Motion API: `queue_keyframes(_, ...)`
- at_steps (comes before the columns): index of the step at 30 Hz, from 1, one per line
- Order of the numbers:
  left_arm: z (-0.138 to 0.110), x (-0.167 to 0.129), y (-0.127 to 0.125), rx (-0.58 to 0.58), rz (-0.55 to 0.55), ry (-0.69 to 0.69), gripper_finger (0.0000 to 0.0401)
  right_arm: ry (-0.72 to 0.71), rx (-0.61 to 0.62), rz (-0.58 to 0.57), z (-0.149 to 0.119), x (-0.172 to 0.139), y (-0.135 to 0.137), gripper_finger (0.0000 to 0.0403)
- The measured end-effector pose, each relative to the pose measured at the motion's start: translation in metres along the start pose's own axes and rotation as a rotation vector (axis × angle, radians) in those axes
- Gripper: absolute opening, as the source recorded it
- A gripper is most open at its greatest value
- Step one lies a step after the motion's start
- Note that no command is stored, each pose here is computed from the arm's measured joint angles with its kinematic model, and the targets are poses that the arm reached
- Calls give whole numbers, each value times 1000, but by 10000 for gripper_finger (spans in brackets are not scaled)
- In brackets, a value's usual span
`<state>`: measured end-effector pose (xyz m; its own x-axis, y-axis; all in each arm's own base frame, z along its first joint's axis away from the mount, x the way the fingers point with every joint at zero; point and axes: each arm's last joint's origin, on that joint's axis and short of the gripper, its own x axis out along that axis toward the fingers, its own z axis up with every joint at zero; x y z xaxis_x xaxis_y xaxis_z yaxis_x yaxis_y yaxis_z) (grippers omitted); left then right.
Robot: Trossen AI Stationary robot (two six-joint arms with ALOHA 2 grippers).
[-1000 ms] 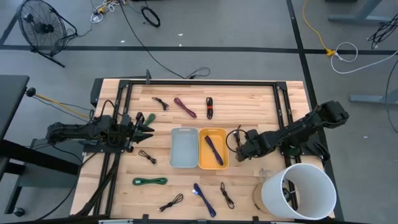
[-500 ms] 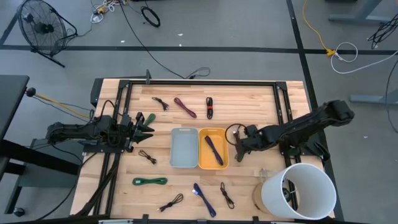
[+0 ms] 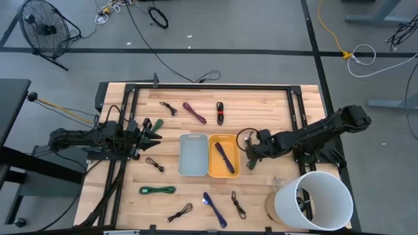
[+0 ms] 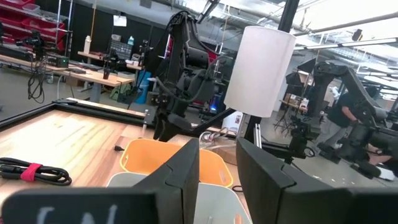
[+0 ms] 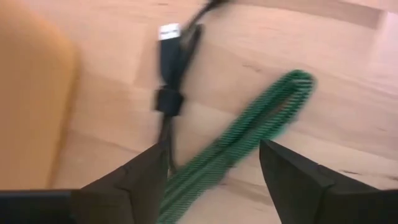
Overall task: Pick & Place USB Port
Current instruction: Put the green charger cable into the yellow bin
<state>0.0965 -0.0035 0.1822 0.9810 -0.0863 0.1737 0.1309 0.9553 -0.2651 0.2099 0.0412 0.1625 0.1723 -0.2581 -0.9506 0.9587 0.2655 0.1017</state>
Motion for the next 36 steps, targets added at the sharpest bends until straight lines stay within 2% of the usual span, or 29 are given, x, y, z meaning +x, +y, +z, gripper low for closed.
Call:
queue_keyframes(3, 0, 0, 0, 0, 0, 0, 110, 12, 48, -37, 0, 0, -4, 241)
queue_keyframes(9, 0, 0, 0, 0, -1, 0, 110, -10, 89, 33, -3, 8, -2, 233)
queue_keyframes(17, 0, 0, 0, 0, -1, 0, 110, 1, 128, -12, -7, 20, -14, 233)
queue_keyframes(27, 0, 0, 0, -1, -1, 0, 110, 11, 185, 17, -12, 33, -23, 224)
queue_keyframes(31, 0, 0, 0, 0, -1, 0, 110, 20, 173, 0, -12, 34, -26, 168)
queue_keyframes(36, 0, 0, 0, -1, -1, 0, 110, 26, 126, -16, -13, 34, -27, 30)
